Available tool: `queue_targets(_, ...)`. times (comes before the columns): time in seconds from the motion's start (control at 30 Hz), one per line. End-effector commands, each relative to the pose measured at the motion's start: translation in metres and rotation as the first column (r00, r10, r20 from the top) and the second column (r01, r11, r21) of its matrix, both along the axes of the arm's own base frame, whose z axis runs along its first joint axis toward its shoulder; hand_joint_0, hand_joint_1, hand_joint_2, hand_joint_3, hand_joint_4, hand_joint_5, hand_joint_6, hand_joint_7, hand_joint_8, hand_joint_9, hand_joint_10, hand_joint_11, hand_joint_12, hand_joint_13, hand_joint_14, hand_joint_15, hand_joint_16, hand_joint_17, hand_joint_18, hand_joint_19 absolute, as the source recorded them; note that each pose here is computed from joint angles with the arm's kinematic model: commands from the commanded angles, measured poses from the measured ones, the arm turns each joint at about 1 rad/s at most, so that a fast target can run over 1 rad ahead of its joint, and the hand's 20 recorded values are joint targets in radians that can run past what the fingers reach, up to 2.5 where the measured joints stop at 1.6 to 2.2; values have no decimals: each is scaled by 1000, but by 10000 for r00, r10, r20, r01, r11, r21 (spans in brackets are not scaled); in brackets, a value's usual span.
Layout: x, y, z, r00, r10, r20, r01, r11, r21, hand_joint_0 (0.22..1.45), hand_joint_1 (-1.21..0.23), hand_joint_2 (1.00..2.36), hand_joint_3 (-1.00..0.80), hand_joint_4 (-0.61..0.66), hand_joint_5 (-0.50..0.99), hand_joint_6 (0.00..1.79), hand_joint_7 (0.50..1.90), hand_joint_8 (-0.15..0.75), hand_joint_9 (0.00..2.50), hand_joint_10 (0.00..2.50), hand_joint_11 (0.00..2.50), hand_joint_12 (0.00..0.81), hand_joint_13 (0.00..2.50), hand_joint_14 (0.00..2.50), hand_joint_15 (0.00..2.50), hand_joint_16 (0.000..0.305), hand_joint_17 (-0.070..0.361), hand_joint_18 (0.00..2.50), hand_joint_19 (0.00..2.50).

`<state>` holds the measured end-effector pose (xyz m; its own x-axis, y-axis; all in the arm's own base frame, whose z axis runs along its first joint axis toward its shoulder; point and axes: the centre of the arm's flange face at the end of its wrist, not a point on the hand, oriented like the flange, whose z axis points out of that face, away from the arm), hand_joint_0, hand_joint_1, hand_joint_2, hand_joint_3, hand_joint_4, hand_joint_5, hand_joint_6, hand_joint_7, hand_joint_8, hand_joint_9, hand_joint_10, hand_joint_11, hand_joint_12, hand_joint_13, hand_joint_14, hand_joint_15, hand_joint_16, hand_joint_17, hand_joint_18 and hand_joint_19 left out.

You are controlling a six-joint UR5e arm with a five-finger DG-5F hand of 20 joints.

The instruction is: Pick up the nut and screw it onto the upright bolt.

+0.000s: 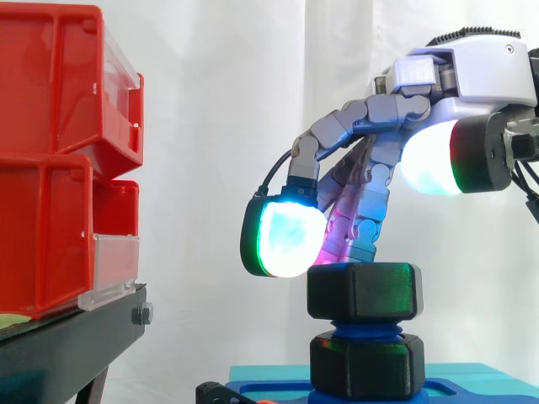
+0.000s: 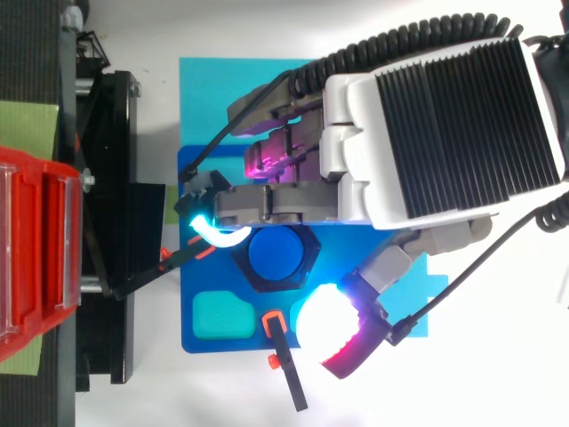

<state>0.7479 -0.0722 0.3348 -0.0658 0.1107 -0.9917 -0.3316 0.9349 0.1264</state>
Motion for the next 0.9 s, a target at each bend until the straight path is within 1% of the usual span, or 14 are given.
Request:
queue_targets(0.0,0,1,-2,10000,27,-39,-27,10000,19,521,-308,1000,-500,213,-55,503,754,241,1211,0,0,154,946,0,0,15,34,667,91)
queue_targets(0.1,-1,-2,-1,10000,12,-44,-12,10000,-9,521,-309,1000,-500,221,-51,503,768,239,1211,0,0,153,947,0,0,15,34,669,89)
queue_targets(0.17,-1,-2,0,10000,12,-29,-12,10000,-9,521,-309,1000,-500,216,-48,503,784,243,1214,0,0,151,947,0,0,15,34,671,94)
queue_targets(0.2,-2,-4,-2,10000,28,-75,-28,10000,-9,521,-309,1000,-500,222,-45,503,789,244,1217,0,0,154,949,0,0,15,34,671,93)
queue_targets(0.37,-3,-7,-2,9999,-3,-101,2,10000,-24,521,-306,1000,-500,237,-25,504,879,244,1231,0,0,153,960,0,0,15,34,678,101)
queue_targets(0.4,-4,-8,-8,9999,-3,-167,3,10000,-11,523,-303,1000,-500,246,-19,505,929,245,1250,0,0,153,963,0,0,15,34,682,102)
queue_targets(0.47,-5,-9,-11,9999,12,-121,-13,10000,-8,524,-299,1000,-500,243,3,505,1045,249,1261,0,0,150,974,0,0,15,33,692,107)
queue_targets(0.53,-5,-10,-11,9999,-3,-106,3,10000,-8,526,-297,1000,-500,237,9,505,1093,255,1275,0,0,153,1000,0,0,15,33,706,114)
queue_targets(0.6,-5,-11,-11,9999,-18,-121,18,10000,-8,534,-294,1000,-500,183,30,504,1293,254,1314,0,0,146,1016,0,0,14,31,733,127)
queue_targets(0.63,-5,-11,-11,9999,-3,-121,3,10000,-8,534,-294,1000,-500,183,32,505,1308,254,1315,0,0,147,1018,0,0,13,30,735,125)
queue_targets(0.67,-5,-13,-11,9999,-18,-121,18,10000,-7,536,-293,1000,-500,156,42,504,1376,253,1329,0,0,140,1024,0,0,13,30,747,129)
queue_targets(0.7,-6,-13,-11,9999,-3,-136,3,10000,-7,538,-292,1000,-500,135,49,504,1408,250,1353,0,0,138,1043,0,0,13,29,776,134)
queue_targets(0.73,-6,-14,-11,9999,-18,-136,18,10000,-7,539,-293,1000,-500,127,53,504,1419,251,1359,0,0,138,1051,0,0,12,28,787,134)
queue_targets(0.87,-8,-23,-11,9999,-33,-147,33,10000,-17,541,-300,1000,-500,88,68,502,1540,256,1429,0,0,133,1104,0,0,12,27,847,167)
